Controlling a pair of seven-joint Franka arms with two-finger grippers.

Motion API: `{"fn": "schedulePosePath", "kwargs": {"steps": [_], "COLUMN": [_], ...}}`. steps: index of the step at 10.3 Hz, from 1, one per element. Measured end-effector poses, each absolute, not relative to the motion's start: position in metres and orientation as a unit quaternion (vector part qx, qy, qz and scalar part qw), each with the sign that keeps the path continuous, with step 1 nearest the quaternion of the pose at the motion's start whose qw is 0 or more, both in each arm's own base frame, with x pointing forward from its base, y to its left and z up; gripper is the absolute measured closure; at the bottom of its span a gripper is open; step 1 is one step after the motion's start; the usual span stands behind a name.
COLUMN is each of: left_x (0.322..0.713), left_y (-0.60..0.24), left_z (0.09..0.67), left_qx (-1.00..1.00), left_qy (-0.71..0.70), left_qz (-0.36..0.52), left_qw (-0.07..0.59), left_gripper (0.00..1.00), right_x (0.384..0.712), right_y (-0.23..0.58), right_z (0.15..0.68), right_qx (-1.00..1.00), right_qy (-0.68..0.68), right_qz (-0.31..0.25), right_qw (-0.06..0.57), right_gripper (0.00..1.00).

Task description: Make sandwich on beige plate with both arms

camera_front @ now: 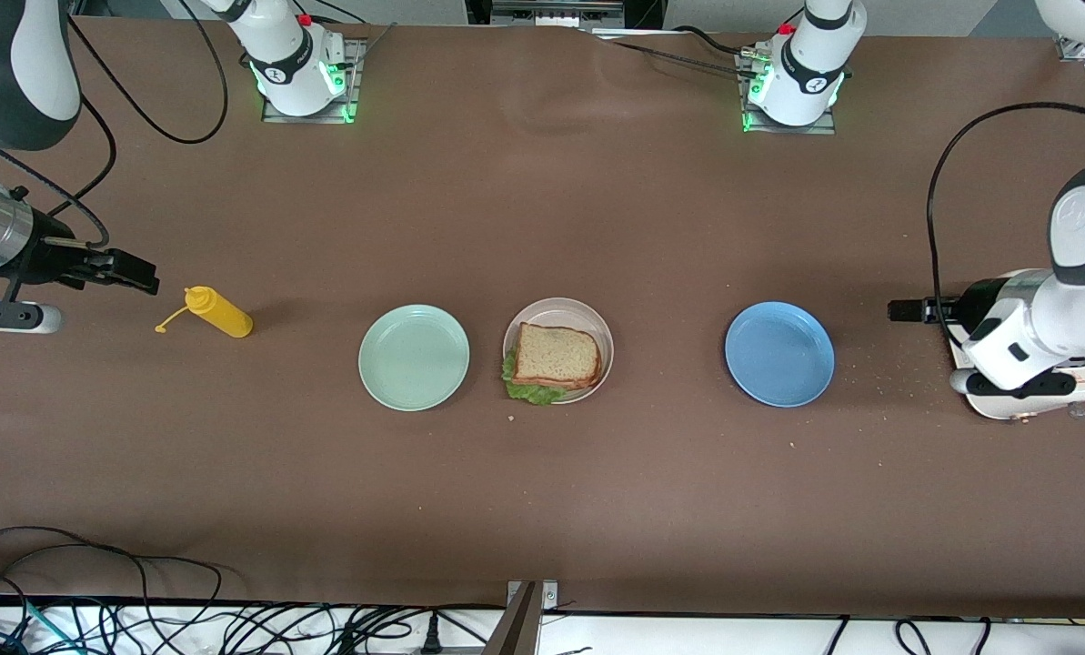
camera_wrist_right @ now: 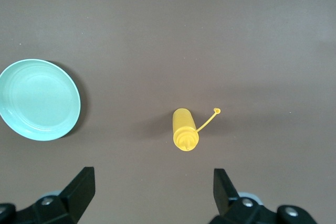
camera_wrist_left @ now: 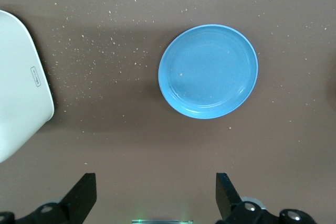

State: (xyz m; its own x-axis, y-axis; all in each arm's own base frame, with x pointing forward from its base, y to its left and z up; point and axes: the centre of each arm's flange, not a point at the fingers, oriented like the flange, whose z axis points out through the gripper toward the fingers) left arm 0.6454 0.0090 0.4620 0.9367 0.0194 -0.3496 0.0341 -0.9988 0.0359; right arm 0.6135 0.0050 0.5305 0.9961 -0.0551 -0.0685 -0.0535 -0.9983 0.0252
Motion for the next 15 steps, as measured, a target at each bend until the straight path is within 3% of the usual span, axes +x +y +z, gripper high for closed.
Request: {"fn": "schedulePosePath", "kwargs": {"steps": [7, 11, 15], "left_x": [0.607, 0.595, 0.582], "left_y": [0.002, -0.003, -0.008], "left_z": [0.562, 0.534, 0.546], "left_qx": [0.992, 0.996, 0.997], "left_qy": [0.006, 0.005, 0.0], "left_qz": [-0.122, -0.09, -0.069], "left_qw": [0.021, 0.02, 0.02], "left_gripper": [0.0, 0.0, 0.0], "right_x": [0.615, 0.615, 0.615], "right_y": [0.003, 0.003, 0.003], "right_z": [0.53, 0.53, 0.53], "right_qx": [0.999, 0.999, 0.999], "right_qy": [-0.035, -0.035, -0.035], "right_qz": [-0.028, -0.028, -0.029], "right_qw": [0.011, 0.011, 0.011], "right_gripper": [0.0, 0.0, 0.0]}}
